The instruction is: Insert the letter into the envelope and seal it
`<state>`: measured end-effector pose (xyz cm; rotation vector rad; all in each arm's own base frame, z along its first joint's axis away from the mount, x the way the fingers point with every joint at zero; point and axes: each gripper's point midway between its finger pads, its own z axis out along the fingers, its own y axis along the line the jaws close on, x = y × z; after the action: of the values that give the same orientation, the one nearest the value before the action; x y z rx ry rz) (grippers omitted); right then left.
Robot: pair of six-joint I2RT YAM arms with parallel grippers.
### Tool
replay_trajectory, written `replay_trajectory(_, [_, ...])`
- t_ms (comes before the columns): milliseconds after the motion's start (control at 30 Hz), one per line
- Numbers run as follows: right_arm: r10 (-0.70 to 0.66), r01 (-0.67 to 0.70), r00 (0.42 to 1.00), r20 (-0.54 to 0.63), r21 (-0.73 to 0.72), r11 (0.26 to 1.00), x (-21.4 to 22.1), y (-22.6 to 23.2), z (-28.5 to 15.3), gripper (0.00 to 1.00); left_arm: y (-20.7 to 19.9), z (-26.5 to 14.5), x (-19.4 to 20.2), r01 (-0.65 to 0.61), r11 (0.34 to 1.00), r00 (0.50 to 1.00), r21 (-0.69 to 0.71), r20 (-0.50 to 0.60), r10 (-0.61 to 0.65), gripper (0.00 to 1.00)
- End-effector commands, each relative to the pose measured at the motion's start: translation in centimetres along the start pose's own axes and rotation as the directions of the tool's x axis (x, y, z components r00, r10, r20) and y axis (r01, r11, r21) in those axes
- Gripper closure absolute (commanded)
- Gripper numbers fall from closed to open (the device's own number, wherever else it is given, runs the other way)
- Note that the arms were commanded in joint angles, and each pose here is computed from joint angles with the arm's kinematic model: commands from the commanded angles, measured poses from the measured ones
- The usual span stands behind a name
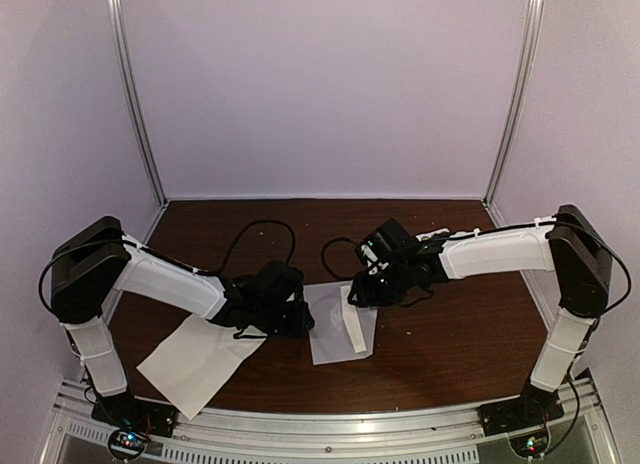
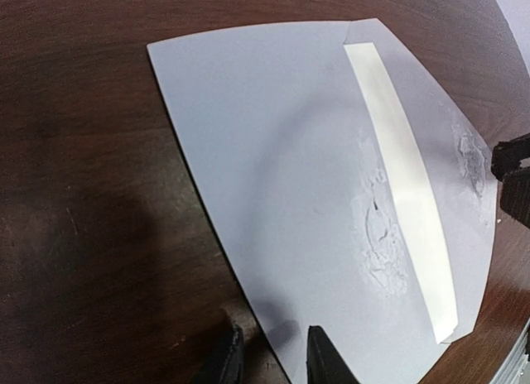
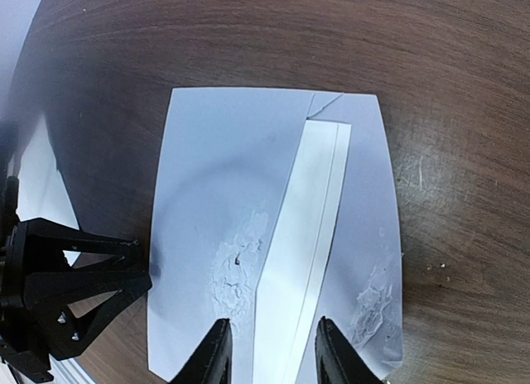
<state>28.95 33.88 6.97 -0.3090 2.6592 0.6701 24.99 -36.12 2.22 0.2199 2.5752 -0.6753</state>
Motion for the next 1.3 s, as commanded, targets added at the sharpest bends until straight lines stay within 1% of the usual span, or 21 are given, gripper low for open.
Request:
replay_trajectory(0, [-0.017, 0.017, 1.0, 0.0, 0.039, 0.999, 0.4, -0.7, -0.3, 0.66, 0.0, -0.7, -0.7, -0.006, 1.0, 1.0, -0.001, 0.024, 0.006, 0.72])
replay_trajectory(33, [-0.012, 0.012, 1.0, -0.004, 0.043, 0.999, 0.6, -0.9, -0.1, 0.67, 0.0, -0.7, -0.7, -0.006, 1.0, 1.0, 0.0, 0.023, 0.006, 0.72])
replay_trajectory(133, [0.002, -0.001, 1.0, -0.016, 0.043, 0.999, 1.2, -1.3, 0.6, 0.75, 0.1, -0.5, -0.5, -0.003, 1.0, 1.0, -0.001, 0.021, 0.003, 0.72])
replay_trajectory(167, [0.004, -0.003, 1.0, -0.023, 0.043, 0.999, 1.5, -1.4, 0.9, 0.76, 0.1, -0.4, -0.5, -0.001, 1.0, 1.0, -0.001, 0.018, 0.001, 0.72])
replay_trajectory(433, [0.026, -0.024, 0.998, -0.051, 0.043, 0.999, 2.7, -2.1, 2.3, 0.77, 0.1, 0.0, -0.1, 0.024, 1.0, 1.0, 0.017, 0.012, -0.024, 0.72])
replay_trajectory(667, [0.026, -0.025, 0.997, -0.071, 0.024, 0.999, 3.2, -2.0, 3.1, 0.78, 0.3, 0.4, 0.5, 0.024, 1.0, 1.0, 0.017, -0.009, -0.024, 0.77])
replay_trajectory(800, [0.031, -0.031, 0.997, -0.075, 0.004, 1.0, 3.3, -1.7, 3.3, 0.82, 0.4, 0.5, 0.7, 0.029, 0.999, 0.999, 0.018, -0.016, -0.029, 0.8])
replay_trajectory(1100, [0.034, -0.036, 0.995, -0.091, -0.02, 0.999, 3.6, -1.4, 4.0, 0.88, 0.3, 0.8, 0.8, 0.031, 0.999, 0.999, 0.019, -0.021, -0.03, 0.82])
replay_trajectory(1267, [0.035, -0.037, 0.994, -0.099, -0.018, 0.999, 3.9, -1.5, 4.2, 0.88, 0.2, 0.9, 0.9, 0.03, 0.999, 0.999, 0.023, -0.024, -0.029, 0.84])
